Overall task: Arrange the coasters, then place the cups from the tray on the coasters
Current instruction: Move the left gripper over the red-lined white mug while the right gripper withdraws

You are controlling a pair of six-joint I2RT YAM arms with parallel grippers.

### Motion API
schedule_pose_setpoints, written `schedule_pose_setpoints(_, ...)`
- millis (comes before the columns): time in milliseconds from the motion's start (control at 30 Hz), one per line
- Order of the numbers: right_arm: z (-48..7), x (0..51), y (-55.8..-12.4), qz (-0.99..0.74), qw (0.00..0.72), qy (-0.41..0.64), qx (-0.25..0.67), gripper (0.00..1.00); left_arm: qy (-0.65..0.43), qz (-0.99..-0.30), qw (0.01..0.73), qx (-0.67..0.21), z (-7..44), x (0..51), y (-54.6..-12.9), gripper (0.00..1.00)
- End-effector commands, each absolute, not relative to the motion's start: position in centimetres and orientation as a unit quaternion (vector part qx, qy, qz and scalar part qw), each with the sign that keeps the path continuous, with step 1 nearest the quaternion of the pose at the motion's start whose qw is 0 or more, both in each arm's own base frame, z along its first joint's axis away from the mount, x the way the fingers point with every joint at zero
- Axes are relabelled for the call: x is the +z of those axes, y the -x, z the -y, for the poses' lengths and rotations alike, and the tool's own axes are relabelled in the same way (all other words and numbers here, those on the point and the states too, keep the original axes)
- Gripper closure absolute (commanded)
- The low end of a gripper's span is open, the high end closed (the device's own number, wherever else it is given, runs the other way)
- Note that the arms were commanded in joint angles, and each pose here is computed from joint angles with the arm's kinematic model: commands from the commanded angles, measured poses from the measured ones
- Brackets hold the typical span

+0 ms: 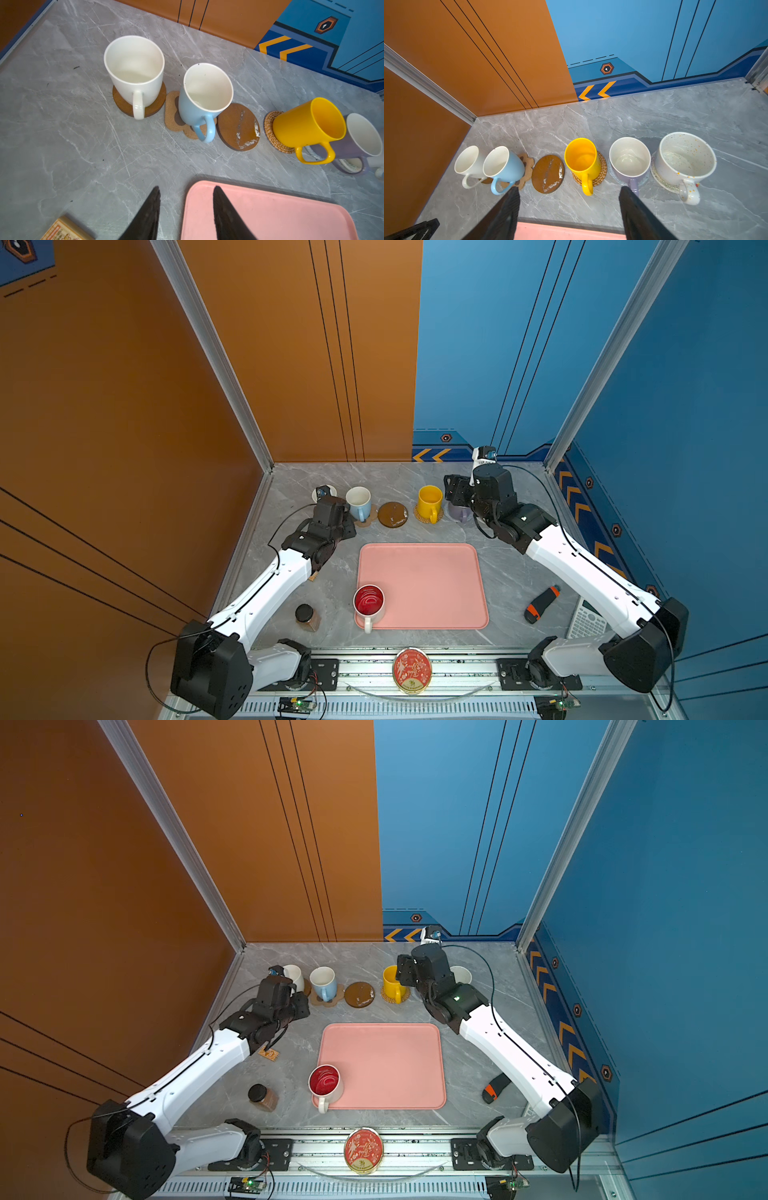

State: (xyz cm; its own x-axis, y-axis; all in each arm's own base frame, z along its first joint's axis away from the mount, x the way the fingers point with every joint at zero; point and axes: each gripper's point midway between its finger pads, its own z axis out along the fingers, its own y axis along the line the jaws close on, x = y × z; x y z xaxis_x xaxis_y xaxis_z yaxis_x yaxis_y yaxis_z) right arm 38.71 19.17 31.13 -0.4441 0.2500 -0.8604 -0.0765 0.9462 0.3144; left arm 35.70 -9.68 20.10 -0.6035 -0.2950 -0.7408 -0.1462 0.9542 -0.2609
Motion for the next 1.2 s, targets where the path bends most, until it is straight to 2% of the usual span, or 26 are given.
schedule_pose_setpoints(0,-19.0,27.4,-39.1,-0.845,0.503,-0.085,0.161,0.26,0.097,-0.898,0.422,-0.079,10.6,21.2,-35.3,0.56)
schedule_pose_setpoints(200,-18.9,24.3,-39.0,-0.861,0.472,-0.086,0.168,0.25,0.041,-0.914,0.395,-0.081,13.2,23.2,-34.1,0.56)
schedule_pose_setpoints(433,-18.0,22.2,-39.8,-0.863,0.459,-0.101,0.186,0.24,-0.041,-0.939,0.338,-0.052,16.2,23.2,-29.4,0.54)
schedule_pose_setpoints(933,-18.0,19.1,-41.1,-0.866,0.427,-0.12,0.232,0.27,-0.073,-0.976,0.207,0.013,15.7,19.4,-18.2,0.46)
schedule_pose_setpoints(1167,-18.6,18.1,-41.6,-0.869,0.414,-0.12,0.243,0.28,-0.078,-0.981,0.179,0.012,16.0,17.8,-14.8,0.43)
